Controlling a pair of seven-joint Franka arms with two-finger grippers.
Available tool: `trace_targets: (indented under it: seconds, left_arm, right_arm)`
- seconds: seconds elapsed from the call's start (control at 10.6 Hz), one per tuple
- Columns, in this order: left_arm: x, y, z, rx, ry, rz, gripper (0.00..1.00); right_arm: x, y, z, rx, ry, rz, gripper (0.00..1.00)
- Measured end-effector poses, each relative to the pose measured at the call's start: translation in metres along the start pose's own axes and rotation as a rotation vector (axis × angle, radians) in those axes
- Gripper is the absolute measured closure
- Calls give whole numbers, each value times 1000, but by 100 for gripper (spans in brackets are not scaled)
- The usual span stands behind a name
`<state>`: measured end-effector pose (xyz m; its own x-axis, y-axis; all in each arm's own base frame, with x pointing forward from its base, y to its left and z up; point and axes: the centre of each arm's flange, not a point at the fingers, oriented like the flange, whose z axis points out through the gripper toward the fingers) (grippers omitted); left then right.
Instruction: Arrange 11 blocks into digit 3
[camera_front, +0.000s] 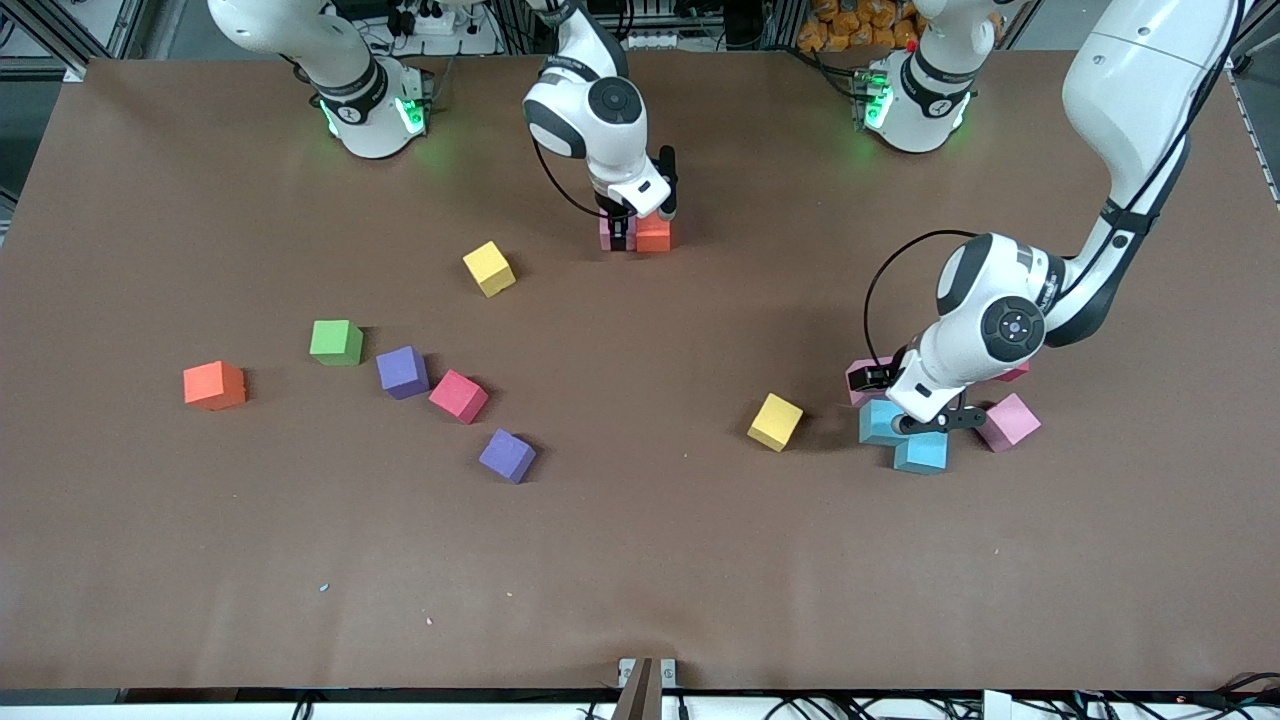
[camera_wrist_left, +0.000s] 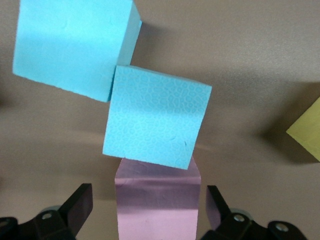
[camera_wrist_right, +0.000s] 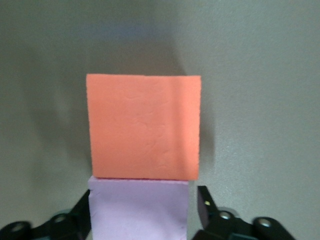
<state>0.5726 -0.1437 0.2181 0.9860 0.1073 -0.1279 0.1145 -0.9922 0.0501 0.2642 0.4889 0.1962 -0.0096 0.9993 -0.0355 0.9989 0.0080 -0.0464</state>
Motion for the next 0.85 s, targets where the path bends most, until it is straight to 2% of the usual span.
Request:
trace_targets:
  seconds: [0.09,0.38,0.57,0.66,0.85]
  left_arm:
    - [1,1,3,-9,5,-1,0]
    - [3,2,14,-27,5,-7,1]
    - [2,1,17,-28,1,-20,28]
    - [3,1,16,-28,2,-42,36]
    - [-2,8,15,-18,-14,-140,37]
  right_arm:
    - [1,3,-4,-3,2,4,0]
    - [0,9,-28,2,-7,13,0]
    - [-6,12,-56,12,-19,27,0]
    - [-12,19,-71,12,-16,44,0]
    - [-31,45,-91,8,-1,110,0]
